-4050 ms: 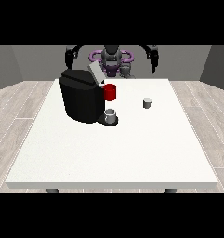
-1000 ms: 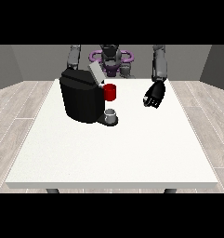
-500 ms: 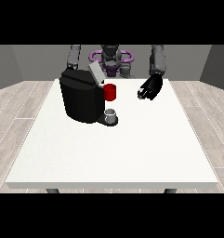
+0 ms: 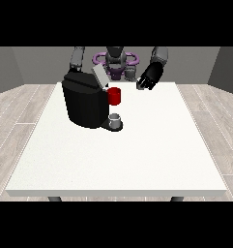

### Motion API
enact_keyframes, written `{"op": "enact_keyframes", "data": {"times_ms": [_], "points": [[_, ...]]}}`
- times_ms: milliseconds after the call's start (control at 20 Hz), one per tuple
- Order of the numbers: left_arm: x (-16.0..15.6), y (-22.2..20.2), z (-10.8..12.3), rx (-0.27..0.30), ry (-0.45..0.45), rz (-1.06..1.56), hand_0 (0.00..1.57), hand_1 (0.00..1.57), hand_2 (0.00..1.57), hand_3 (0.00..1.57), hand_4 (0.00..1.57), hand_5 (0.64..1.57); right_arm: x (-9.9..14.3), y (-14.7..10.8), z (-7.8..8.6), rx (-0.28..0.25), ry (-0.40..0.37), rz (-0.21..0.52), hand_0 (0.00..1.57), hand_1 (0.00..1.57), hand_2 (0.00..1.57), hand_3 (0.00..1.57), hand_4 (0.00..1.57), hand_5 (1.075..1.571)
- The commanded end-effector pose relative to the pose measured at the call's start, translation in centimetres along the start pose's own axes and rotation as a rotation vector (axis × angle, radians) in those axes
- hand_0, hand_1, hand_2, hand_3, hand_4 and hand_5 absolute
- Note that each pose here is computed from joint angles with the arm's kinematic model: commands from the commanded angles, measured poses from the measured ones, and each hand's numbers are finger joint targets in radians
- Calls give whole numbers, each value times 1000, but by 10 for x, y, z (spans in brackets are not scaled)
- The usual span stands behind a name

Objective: Insert the coffee pod into the coffee machine and close the lid

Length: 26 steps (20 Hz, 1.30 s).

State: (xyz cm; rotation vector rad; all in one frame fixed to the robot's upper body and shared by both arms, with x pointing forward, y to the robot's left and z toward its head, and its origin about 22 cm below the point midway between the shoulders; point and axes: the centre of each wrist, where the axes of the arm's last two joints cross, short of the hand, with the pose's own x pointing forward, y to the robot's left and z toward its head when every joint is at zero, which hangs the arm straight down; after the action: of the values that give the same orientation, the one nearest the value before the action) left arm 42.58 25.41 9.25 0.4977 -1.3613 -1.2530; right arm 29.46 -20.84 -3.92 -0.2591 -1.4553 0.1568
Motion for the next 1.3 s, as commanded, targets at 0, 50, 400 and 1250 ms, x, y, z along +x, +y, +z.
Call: {"op": "enact_keyframes", "data": {"times_ms": [0, 50, 400, 1250], "points": [[29, 8, -10, -29, -42, -7, 1424, 1424, 1404, 1341, 557, 1571, -7, -18, -4, -18, 29, -13, 0, 0, 0, 0, 0, 1571], [34, 25, -10, -30, -23, -13, 1403, 1403, 1396, 1341, 598, 1571, -5, -9, -3, -4, 26, 3, 0, 0, 0, 0, 0, 1571], [48, 79, -9, 48, -18, 89, 1221, 1221, 1266, 1292, 509, 1571, 26, -11, -10, 62, -62, -19, 0, 0, 0, 0, 0, 1571], [74, 170, 14, 236, -49, 15, 1258, 1258, 1299, 1245, 494, 1571, 96, -20, -39, -33, -252, -48, 0, 0, 0, 0, 0, 1571]]}}
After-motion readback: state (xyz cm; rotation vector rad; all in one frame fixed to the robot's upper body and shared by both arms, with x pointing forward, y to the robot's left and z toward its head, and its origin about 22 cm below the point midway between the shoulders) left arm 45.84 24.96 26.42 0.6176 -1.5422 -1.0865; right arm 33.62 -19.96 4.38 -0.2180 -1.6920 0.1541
